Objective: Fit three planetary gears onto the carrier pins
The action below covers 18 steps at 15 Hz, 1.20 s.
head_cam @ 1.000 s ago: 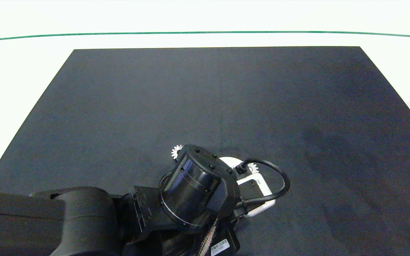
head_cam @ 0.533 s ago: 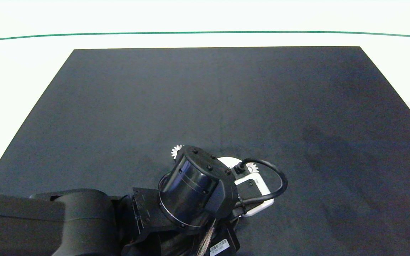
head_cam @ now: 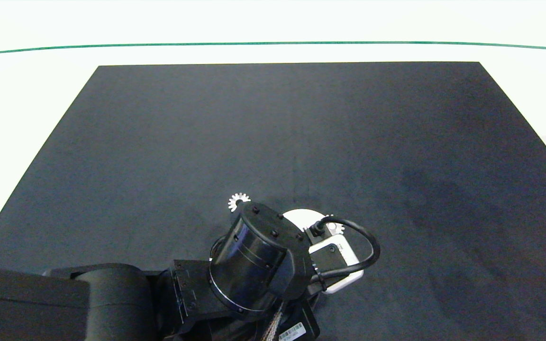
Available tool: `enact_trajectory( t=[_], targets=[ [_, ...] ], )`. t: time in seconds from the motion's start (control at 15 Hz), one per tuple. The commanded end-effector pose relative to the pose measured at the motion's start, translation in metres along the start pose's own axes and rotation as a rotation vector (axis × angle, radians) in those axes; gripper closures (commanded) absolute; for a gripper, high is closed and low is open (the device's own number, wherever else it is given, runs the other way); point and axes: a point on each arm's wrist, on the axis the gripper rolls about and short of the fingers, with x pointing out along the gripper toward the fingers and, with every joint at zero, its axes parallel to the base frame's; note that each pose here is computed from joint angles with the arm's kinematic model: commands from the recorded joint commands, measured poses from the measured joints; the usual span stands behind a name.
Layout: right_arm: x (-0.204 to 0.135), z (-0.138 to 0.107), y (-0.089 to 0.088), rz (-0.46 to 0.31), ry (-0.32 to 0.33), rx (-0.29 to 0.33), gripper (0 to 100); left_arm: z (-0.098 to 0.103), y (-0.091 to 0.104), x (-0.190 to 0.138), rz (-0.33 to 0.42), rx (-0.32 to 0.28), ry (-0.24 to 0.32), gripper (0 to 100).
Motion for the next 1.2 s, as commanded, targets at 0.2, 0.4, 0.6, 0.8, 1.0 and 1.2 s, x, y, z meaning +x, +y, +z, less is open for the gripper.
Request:
enact_trajectory(
  t=[0.2,0.4,0.6,0.8,1.0,1.2],
  targets=[
    [0.001,0.0,0.0,-0.001,0.003,-0.003,0,0.002,0.001,0.002,0.016,-0.005,-0.028,84],
    [0.001,0.0,0.0,-0.001,0.003,-0.003,0,-0.002,-0.002,0.003,0.01,-0.006,-0.017,84],
    [0.002,0.0,0.001,0.002,0.008,-0.005,0,-0.008,-0.003,0.003,0.003,-0.005,-0.001,84],
    [0.003,0.0,0.001,0.002,0.009,-0.006,0,-0.008,-0.004,0.003,0.002,-0.008,-0.01,84],
    [0.003,0.0,0.001,0.001,0.008,-0.005,0,-0.004,-0.003,0.004,0.012,-0.014,-0.037,84],
    [0.003,0.0,0.001,0.001,0.008,-0.005,0,-0.005,-0.004,0.005,0.01,-0.012,-0.035,84]
  ],
)
